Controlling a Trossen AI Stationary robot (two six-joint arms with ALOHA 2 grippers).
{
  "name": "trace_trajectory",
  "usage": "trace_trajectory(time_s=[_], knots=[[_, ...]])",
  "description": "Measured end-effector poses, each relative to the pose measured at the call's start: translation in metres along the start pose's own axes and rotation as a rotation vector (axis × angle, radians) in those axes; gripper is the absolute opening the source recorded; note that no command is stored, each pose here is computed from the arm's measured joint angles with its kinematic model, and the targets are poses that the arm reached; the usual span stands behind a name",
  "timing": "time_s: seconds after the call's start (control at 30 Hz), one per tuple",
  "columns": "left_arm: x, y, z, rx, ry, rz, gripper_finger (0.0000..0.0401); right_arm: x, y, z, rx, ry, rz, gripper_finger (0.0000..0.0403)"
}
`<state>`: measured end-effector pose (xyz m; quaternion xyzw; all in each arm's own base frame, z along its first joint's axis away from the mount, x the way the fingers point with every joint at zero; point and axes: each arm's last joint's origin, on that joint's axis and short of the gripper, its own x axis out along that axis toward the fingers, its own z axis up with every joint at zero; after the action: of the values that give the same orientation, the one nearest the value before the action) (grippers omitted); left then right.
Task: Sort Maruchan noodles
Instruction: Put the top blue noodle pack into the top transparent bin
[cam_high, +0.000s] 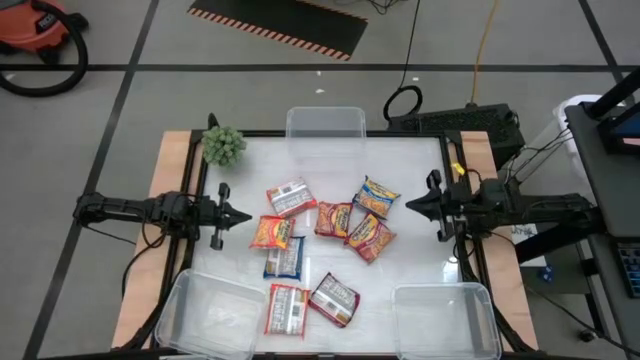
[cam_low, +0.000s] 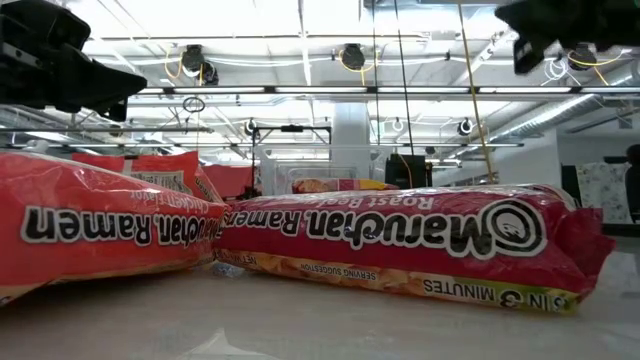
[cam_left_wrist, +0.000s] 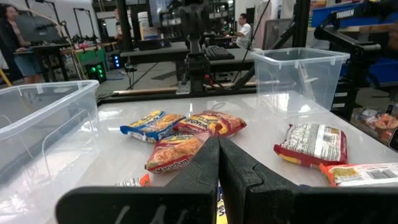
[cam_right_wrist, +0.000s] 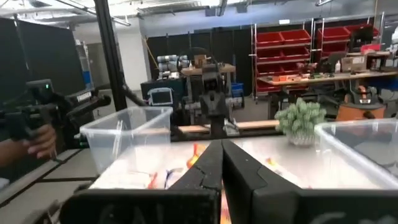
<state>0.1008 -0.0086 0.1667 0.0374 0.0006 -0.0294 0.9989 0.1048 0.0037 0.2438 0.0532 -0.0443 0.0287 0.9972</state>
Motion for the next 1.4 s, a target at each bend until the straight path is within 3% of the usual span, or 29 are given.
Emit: trace_trajectory(time_s=[0.27, 0.5, 0.8, 1.17, 1.4], knots=[[0.0, 0.0, 0.0, -0.001, -0.004, 0.0, 0.0005, 0.023, 0.006, 0.061, -0.012, 0.106, -0.018, 0.0], [0.0, 0.0, 0.0, -0.002, 0.001, 0.0, 0.0005, 0.042, 0.004, 0.093, -0.056, 0.2, -0.175, 0.0], [0.0, 0.0, -0.002, -0.007, 0.024, 0.017, 0.0005, 0.064, 0.0, 0.095, -0.12, 0.37, -0.318, 0.0], [0.0, 0.002, -0.002, -0.068, 0.023, 0.07, 0.0005, 0.083, -0.01, 0.066, -0.107, 0.604, -0.417, 0.0], [-0.004, 0.007, 0.016, -0.133, 0.006, 0.212, 0.0005, 0.088, -0.012, 0.053, -0.116, 0.666, -0.421, 0.0026]])
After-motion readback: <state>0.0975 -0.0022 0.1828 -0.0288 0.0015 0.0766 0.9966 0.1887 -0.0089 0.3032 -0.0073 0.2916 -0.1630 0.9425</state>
